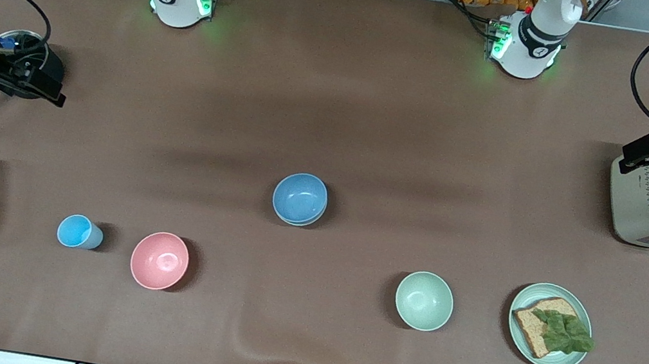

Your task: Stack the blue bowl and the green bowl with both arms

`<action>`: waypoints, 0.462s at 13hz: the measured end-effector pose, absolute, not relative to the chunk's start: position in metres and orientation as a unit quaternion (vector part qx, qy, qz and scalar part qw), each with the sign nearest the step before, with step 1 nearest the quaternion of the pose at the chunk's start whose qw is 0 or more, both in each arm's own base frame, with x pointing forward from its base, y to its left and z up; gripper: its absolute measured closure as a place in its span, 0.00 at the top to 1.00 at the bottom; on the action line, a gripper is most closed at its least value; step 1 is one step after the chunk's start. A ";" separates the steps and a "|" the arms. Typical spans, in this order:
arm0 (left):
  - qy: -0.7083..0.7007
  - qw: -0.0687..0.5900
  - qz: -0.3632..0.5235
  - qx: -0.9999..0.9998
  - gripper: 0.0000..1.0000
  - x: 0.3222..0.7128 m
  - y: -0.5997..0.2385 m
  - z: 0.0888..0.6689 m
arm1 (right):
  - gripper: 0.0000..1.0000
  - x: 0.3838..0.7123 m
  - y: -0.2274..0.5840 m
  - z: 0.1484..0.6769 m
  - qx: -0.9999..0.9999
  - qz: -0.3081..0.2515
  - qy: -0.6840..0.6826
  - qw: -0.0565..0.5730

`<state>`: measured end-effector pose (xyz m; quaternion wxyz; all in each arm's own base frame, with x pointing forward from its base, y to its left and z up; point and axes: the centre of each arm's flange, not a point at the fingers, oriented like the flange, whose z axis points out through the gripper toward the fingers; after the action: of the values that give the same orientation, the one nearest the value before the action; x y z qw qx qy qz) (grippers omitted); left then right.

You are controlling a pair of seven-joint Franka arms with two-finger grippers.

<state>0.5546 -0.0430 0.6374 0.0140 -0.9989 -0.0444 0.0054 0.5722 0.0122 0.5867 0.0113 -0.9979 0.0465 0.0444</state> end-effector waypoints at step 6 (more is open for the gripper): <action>-0.044 0.009 0.006 -0.999 1.00 0.549 -0.045 0.639 | 1.00 0.570 0.007 0.584 -0.998 0.047 0.044 -0.013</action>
<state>0.5486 -0.0448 0.6394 0.0093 -0.9990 -0.0438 0.0057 0.5700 0.0074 0.5837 -0.0128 -0.9978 0.0439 0.0474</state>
